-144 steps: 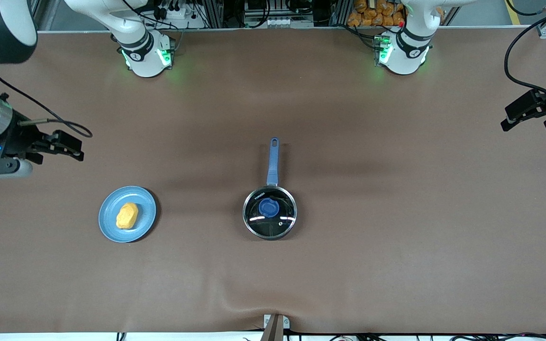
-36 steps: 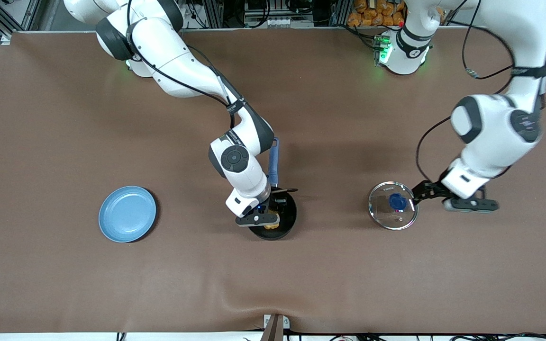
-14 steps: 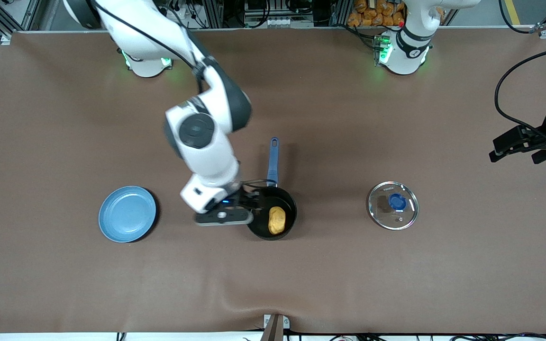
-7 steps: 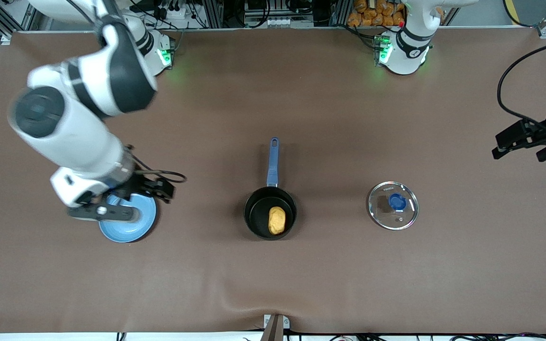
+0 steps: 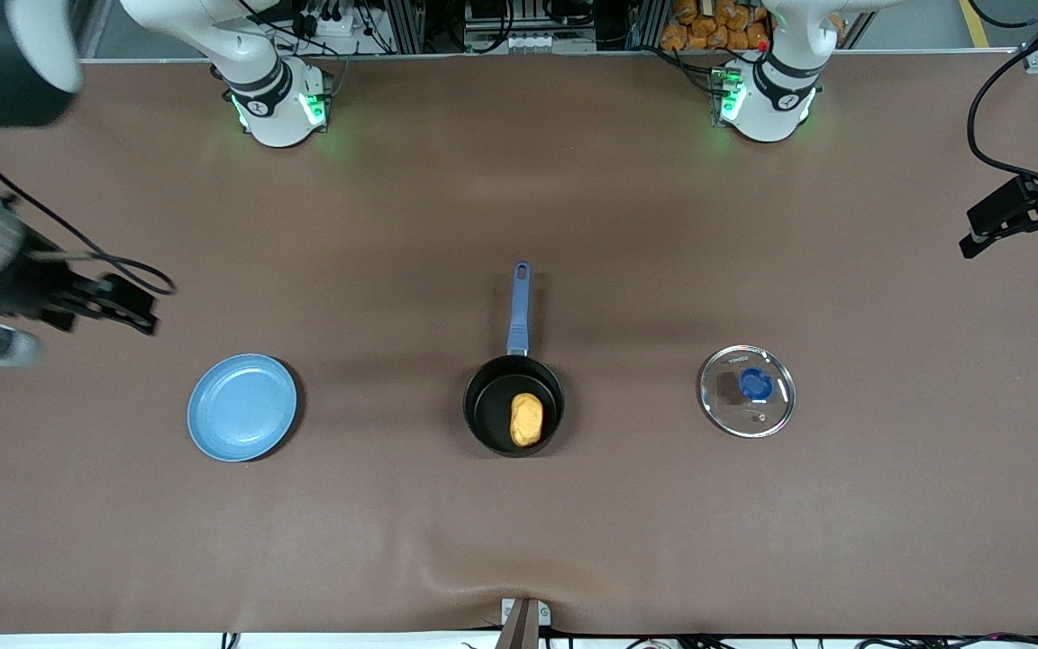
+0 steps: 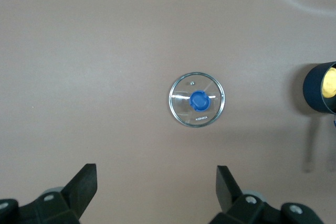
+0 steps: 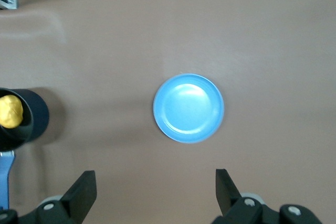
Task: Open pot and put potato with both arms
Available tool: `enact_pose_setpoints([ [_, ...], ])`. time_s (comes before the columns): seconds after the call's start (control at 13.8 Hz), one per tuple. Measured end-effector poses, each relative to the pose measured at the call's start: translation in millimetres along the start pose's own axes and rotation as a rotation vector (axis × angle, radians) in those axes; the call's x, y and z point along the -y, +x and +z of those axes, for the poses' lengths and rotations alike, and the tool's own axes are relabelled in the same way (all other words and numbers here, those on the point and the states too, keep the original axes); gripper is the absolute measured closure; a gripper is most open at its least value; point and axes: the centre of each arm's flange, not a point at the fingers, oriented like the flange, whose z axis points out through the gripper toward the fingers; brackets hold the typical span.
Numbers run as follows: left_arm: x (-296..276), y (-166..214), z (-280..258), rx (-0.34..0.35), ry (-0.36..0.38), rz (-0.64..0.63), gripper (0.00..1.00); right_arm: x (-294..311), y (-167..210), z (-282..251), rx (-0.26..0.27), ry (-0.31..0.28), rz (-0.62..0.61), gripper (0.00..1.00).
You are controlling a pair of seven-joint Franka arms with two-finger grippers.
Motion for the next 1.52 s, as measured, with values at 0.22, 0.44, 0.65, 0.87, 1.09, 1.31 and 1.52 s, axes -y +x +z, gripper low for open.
enact_pose_setpoints([
  [0.22, 0, 4, 5, -0.001, -0.001, -0.004, 0.0, -21, -16, -27, -0.008, -0.042, -0.028, 0.0],
  [0.44, -2, 10, 4, -0.009, -0.002, -0.015, 0.0, -23, -19, -31, -0.012, -0.04, -0.028, 0.0],
  [0.65, -3, 12, 7, -0.004, -0.003, -0.015, 0.0, -21, -19, -28, -0.009, -0.039, -0.032, 0.0],
  [0.87, -6, 12, 8, -0.002, -0.004, -0.02, 0.0, -19, -18, -27, -0.012, -0.041, -0.036, 0.0],
  [1.09, -8, 12, 6, -0.007, -0.004, -0.031, 0.0, -15, -18, -27, -0.017, -0.04, -0.043, 0.0],
  [1.31, -10, 13, 4, -0.011, -0.005, -0.049, 0.0, -17, -16, -28, -0.034, -0.039, -0.04, 0.0],
  [1.52, -10, 13, 2, -0.014, -0.005, -0.052, 0.0, -17, -16, -28, -0.037, -0.039, -0.039, 0.0],
])
